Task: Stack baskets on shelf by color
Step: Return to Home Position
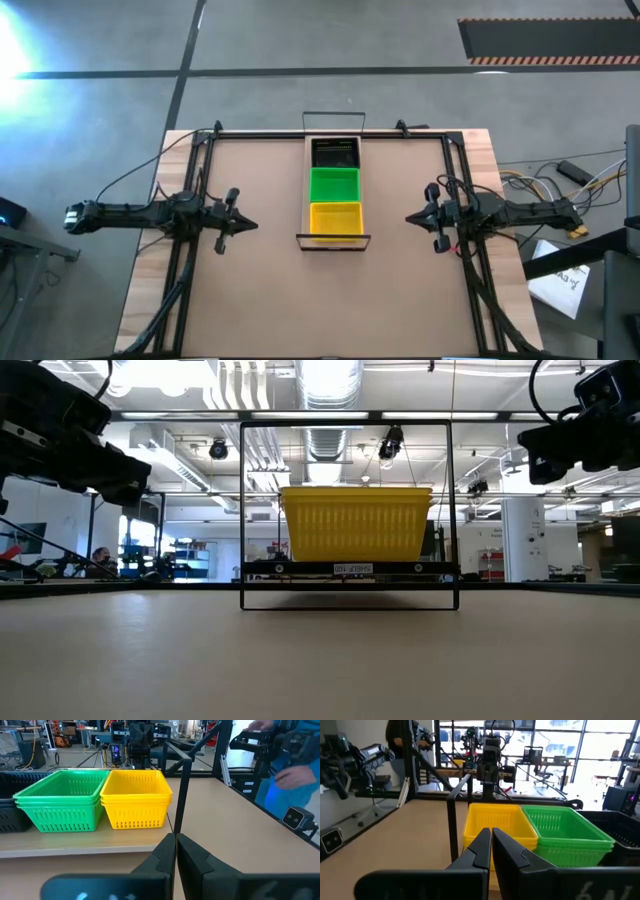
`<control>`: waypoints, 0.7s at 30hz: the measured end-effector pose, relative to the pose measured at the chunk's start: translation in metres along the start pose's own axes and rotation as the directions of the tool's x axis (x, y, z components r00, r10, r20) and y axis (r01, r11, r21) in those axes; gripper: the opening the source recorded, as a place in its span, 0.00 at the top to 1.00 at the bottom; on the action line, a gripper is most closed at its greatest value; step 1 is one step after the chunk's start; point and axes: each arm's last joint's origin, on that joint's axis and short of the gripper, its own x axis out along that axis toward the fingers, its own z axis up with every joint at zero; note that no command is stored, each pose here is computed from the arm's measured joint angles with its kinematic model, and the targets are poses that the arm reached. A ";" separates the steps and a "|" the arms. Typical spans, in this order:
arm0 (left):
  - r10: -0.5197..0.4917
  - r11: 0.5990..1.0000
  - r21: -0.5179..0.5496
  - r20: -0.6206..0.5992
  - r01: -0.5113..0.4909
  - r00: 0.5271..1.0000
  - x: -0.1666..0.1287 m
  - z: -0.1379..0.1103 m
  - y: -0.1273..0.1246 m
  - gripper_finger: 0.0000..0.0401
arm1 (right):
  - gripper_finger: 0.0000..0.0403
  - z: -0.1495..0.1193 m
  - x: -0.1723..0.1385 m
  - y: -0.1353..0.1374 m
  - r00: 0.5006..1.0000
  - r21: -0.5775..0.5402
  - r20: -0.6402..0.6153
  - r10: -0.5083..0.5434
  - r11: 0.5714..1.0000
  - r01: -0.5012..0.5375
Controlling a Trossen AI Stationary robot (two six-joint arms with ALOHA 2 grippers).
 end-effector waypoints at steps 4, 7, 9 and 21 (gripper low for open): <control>0.000 1.000 0.000 -0.002 0.000 1.000 0.000 0.000 0.000 1.00 | 0.98 0.000 0.000 0.000 1.000 0.026 -0.002 0.001 1.000 -0.001; 0.000 1.000 0.000 -0.002 0.000 1.000 0.000 0.000 0.000 1.00 | 0.98 -0.001 0.001 0.000 1.000 0.049 -0.016 0.001 0.999 0.000; 0.000 1.000 0.000 -0.002 0.000 1.000 0.000 0.000 0.000 1.00 | 0.98 -0.002 0.001 0.000 1.000 0.053 -0.023 0.002 0.999 -0.001; 0.000 1.000 -0.001 -0.005 0.000 1.000 0.000 0.000 0.000 1.00 | 0.98 -0.003 0.002 0.000 0.999 0.053 -0.036 0.003 0.999 -0.001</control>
